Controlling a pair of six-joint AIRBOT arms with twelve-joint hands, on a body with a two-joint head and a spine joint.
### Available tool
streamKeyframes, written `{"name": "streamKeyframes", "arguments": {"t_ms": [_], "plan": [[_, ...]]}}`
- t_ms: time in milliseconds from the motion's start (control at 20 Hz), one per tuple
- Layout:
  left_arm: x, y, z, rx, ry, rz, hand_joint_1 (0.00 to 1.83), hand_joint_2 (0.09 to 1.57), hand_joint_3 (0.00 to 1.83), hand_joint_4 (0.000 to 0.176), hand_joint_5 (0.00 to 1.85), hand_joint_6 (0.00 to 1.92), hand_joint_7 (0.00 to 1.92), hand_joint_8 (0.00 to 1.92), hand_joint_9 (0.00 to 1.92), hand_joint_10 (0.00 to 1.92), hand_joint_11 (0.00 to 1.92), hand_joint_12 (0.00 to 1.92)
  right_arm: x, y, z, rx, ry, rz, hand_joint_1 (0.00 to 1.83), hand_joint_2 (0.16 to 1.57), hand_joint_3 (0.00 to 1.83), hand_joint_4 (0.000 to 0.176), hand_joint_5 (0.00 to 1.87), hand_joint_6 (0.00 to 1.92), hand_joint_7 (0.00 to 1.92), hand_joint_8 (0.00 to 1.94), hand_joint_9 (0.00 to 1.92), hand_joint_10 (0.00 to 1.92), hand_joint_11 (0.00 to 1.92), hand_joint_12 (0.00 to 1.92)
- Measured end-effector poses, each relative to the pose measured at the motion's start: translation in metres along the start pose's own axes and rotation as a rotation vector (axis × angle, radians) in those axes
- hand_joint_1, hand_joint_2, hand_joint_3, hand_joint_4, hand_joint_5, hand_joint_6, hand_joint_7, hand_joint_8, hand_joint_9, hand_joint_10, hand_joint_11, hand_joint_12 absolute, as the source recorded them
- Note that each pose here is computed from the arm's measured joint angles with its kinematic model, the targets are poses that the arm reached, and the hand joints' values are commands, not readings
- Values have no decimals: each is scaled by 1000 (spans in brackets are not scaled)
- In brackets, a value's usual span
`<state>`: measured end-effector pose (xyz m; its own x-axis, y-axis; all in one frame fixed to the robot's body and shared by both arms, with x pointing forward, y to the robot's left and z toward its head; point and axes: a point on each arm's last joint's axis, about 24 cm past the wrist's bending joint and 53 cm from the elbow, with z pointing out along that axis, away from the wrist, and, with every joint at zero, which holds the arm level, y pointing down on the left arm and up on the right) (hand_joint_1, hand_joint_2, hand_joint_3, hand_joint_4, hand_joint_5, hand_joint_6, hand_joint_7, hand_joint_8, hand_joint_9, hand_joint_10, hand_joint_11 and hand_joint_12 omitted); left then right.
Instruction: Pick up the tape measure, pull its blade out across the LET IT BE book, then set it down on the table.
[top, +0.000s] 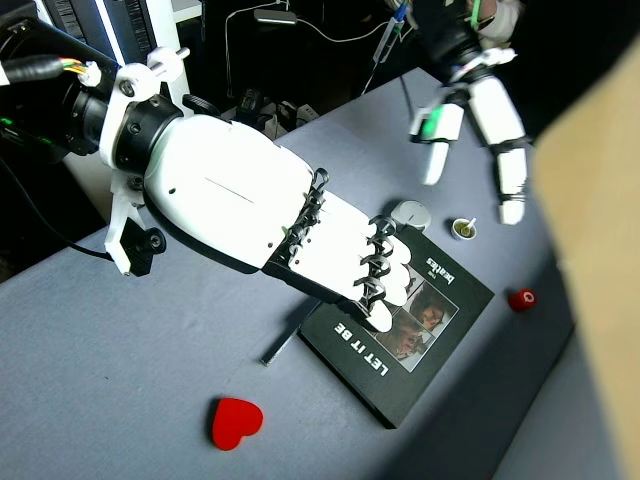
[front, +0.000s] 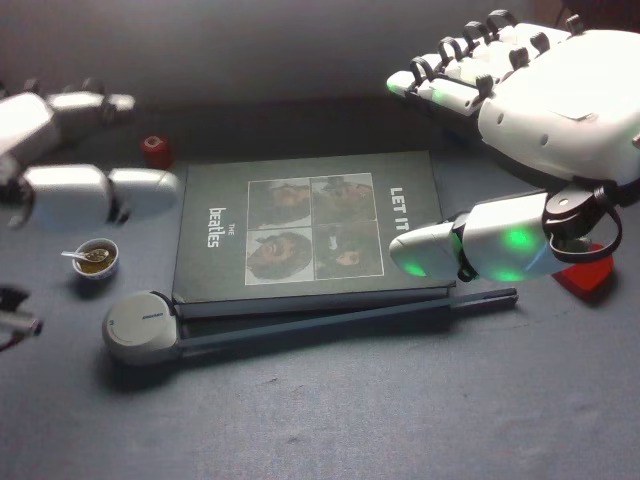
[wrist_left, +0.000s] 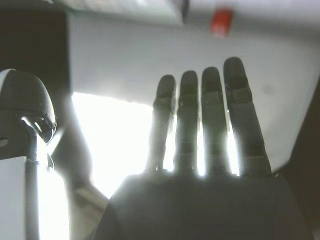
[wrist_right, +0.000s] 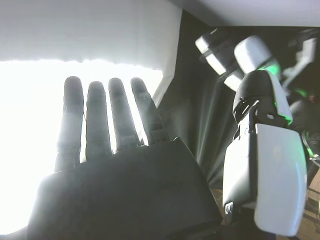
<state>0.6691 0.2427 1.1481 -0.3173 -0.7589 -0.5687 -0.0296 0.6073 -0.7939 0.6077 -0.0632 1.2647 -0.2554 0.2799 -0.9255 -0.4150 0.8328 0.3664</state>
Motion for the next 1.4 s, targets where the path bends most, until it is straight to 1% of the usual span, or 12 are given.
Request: {"name": "streamKeyframes", "arguments": {"t_ms": [50,100,150,200,250,300,350,400,450,500,550,1400], "plan": [[0,-13,5,10,-2,13,442,995,1,0,442,9,582,22,629,51,564,245,0,0,0,-1,0,-1,290,1029,1,0,602,111,737,110,673,282,293,1221],[0,-24,9,18,-6,31,463,1024,2,0,624,15,770,41,815,148,706,493,1,-1,0,0,2,-4,447,1079,8,0,836,308,908,414,768,935,574,1506],[1,-44,13,33,-18,38,491,1054,9,0,830,35,903,171,775,821,743,978,2,0,0,-1,3,-9,606,1117,7,0,874,760,878,987,814,1546,834,1833],[3,-56,14,43,-19,45,509,1088,10,0,851,416,801,852,721,1428,743,1482,4,-1,0,2,10,3,711,1130,4,0,855,1245,838,1488,976,1846,1115,1903],[9,-71,16,59,-8,41,525,1141,4,67,582,1759,716,1785,787,1901,877,1903,4,-2,0,5,11,0,808,1110,0,0,942,1883,1023,1923,1302,1918,1610,1920],[14,-82,16,69,3,43,525,1141,4,67,582,1759,716,1785,787,1901,877,1903,4,-3,0,6,9,-3,808,1110,0,0,942,1883,1023,1923,1302,1918,1610,1920],[22,-97,14,85,17,55,556,1183,3,126,821,1915,936,1916,951,1920,1026,1920,3,-3,0,7,6,-5,836,1167,13,0,1156,1919,1330,1940,1647,1921,1899,1921],[28,-110,11,101,23,73,575,1200,3,140,978,1920,1056,1920,1040,1921,1114,1921,3,-2,0,5,7,-5,825,1268,0,0,1266,1921,1491,1941,1770,1921,1917,1921],[36,-116,7,103,32,82,579,1229,9,145,1061,1921,1121,1921,1103,1921,1188,1921,3,-2,0,3,8,-5,839,1319,0,127,1337,1921,1574,1941,1806,1921,1920,1921],[49,-119,1,89,47,78,590,1252,10,147,1092,1921,1148,1921,1152,1921,1241,1921,3,-2,0,3,7,-4,833,1354,8,166,1357,1921,1597,1941,1811,1921,1921,1921],[59,-119,-5,78,62,67,584,1274,11,148,1103,1921,1156,1921,1174,1921,1269,1921,3,-2,0,5,6,-4,824,1377,13,174,1358,1921,1601,1941,1812,1921,1921,1921],[96,-102,-34,-12,45,52,646,1307,0,156,1061,1921,1180,1921,1203,1921,1310,1921,3,-1,0,-2,7,-8,931,1317,0,176,1309,1921,1532,1941,1765,1921,1921,1921]]}}
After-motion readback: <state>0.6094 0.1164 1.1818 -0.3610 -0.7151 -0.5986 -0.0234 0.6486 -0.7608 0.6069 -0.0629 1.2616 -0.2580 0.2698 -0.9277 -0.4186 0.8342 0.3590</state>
